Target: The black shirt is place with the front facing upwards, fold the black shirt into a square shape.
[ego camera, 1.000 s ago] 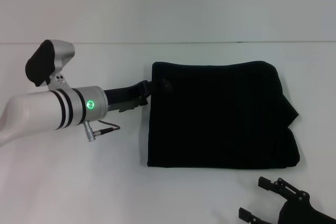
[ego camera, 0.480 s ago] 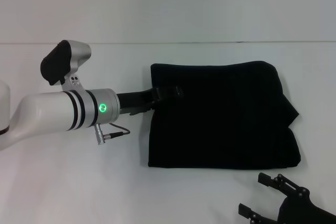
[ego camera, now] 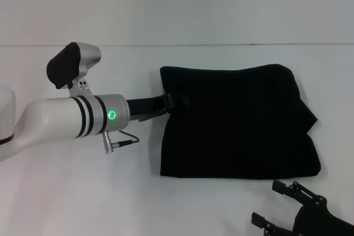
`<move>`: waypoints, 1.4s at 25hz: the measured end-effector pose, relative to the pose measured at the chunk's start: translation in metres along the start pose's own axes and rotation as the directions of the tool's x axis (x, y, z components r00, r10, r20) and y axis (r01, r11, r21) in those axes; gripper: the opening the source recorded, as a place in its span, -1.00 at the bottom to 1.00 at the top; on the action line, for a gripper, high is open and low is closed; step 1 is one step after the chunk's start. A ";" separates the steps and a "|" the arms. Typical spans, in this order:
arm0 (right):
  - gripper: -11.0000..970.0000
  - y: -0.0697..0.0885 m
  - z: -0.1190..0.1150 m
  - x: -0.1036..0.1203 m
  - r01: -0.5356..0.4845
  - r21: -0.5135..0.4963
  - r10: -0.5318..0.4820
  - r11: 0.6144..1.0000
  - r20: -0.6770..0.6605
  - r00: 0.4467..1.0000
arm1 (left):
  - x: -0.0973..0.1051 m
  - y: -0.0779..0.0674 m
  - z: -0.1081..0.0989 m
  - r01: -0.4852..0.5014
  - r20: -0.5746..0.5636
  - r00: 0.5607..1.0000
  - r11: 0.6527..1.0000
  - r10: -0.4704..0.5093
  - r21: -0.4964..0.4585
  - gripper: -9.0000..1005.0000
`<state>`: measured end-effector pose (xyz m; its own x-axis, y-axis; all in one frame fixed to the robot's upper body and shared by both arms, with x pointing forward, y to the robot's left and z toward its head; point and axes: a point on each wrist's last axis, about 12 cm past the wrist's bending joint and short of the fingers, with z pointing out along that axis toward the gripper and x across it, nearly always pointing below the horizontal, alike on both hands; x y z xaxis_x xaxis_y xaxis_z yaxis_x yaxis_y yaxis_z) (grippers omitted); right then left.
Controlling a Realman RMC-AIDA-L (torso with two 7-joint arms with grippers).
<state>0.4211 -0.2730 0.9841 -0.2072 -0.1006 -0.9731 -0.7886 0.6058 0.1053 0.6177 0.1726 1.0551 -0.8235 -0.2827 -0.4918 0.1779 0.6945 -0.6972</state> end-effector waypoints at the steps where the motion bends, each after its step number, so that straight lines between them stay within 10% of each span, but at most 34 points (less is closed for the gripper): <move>1: 0.89 0.000 0.000 0.000 0.000 0.000 0.000 1.000 0.000 1.000 | 0.000 0.000 0.000 -0.002 0.000 1.000 1.000 0.002 0.000 0.29; 18: 0.89 -0.002 0.000 -0.002 0.007 0.001 -0.007 1.000 0.005 1.000 | -0.002 0.011 -0.007 0.026 0.073 0.997 0.999 -0.025 -0.019 -0.92; 35: 0.89 -0.008 0.006 -0.007 0.024 0.006 -0.024 1.000 0.009 1.000 | -0.005 0.045 -0.039 0.109 0.212 0.972 0.993 -0.099 -0.035 -0.71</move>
<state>0.4328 -0.2723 0.9884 -0.1829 -0.1076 -0.9772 -0.7897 0.6081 0.0809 0.6094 0.2310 1.0464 -0.7042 -0.4841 -0.5195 0.0684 0.6819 -0.7282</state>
